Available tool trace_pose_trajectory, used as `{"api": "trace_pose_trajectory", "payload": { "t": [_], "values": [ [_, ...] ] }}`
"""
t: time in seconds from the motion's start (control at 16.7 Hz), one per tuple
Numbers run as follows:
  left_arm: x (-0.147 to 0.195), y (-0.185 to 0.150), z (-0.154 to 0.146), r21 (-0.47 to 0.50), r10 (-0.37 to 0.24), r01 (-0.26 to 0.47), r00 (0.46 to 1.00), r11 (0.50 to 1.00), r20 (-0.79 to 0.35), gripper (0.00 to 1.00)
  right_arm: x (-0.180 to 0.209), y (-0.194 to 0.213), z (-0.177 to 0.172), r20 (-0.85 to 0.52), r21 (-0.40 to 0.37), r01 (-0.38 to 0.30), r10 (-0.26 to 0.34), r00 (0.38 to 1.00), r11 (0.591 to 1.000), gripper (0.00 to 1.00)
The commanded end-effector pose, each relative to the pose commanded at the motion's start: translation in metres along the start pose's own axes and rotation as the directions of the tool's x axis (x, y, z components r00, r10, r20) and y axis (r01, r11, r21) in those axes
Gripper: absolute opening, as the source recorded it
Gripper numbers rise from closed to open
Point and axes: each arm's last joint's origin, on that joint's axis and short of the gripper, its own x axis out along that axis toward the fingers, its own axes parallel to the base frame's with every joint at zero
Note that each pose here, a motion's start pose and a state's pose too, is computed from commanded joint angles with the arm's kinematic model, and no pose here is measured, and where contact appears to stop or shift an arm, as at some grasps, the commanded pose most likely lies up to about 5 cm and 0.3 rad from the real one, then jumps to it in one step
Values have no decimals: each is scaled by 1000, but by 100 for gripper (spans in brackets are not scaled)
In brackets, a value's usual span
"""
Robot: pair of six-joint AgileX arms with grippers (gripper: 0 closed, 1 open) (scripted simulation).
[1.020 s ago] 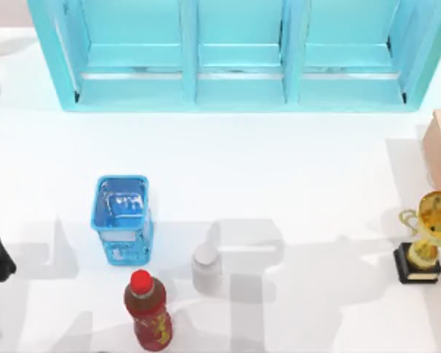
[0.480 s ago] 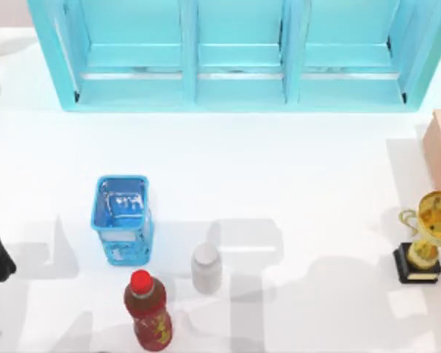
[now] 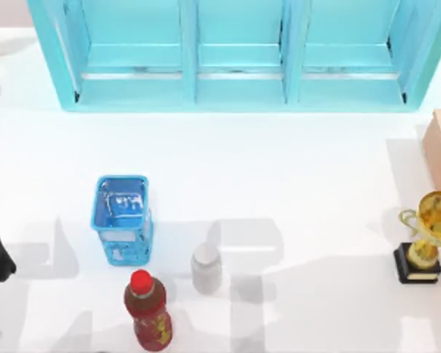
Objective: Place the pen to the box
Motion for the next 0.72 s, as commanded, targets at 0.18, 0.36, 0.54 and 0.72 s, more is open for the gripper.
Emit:
{"api": "trace_pose_trajectory", "payload": {
  "t": [0.18, 0.36, 0.54, 0.72],
  "values": [
    [0, 0, 0, 0, 0, 0, 1000, 1000, 0, 100, 9, 1, -5, -5, 3, -3, 3, 1000, 1000, 0],
    [0, 0, 0, 0, 0, 0, 1000, 1000, 0, 100, 9, 1, -5, -5, 3, -3, 3, 1000, 1000, 0],
    [0, 0, 0, 0, 0, 0, 1000, 1000, 0, 100, 9, 1, -5, -5, 3, -3, 3, 1000, 1000, 23],
    [0, 0, 0, 0, 0, 0, 1000, 1000, 0, 100, 9, 1, -5, -5, 3, -3, 3, 1000, 1000, 45]
  ]
}}
